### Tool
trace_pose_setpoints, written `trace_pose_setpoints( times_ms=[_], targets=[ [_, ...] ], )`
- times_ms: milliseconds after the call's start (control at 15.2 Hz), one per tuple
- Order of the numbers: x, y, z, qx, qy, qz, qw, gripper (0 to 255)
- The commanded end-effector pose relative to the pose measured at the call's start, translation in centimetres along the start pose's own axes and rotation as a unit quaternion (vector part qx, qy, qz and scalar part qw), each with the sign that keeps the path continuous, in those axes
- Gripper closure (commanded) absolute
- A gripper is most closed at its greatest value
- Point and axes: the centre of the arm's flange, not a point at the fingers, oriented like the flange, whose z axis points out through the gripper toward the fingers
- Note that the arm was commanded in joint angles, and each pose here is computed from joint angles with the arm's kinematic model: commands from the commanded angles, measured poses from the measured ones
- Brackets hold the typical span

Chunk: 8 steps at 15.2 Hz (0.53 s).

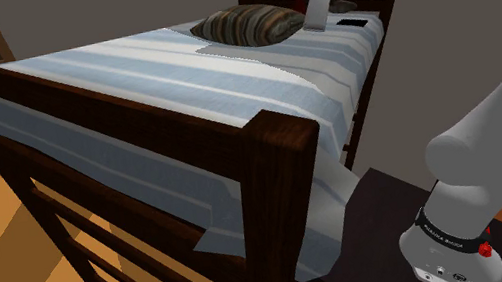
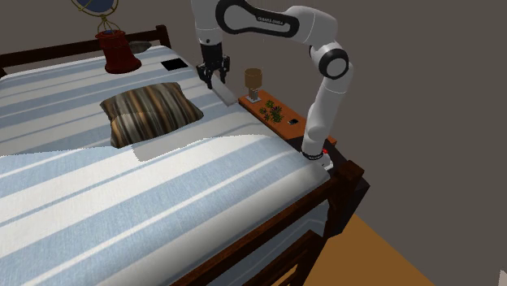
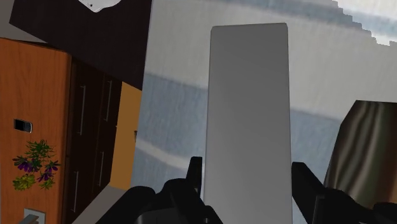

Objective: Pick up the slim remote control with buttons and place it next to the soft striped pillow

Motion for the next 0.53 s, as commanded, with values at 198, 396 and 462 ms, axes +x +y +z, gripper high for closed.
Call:
trace_pose_setpoints(
  times_ms=[198, 396, 462],
  targets=[
    [-0.1, 0.0, 2.7, 0.0, 0.0, 0.0, 1.0, 255],
    [-0.1, 0.0, 4.3, 0.0, 0.0, 0.0, 1.0, 255],
    [-0.1, -0.1, 4.8, 0.0, 0.0, 0.0, 1.0, 255]
  ],
)
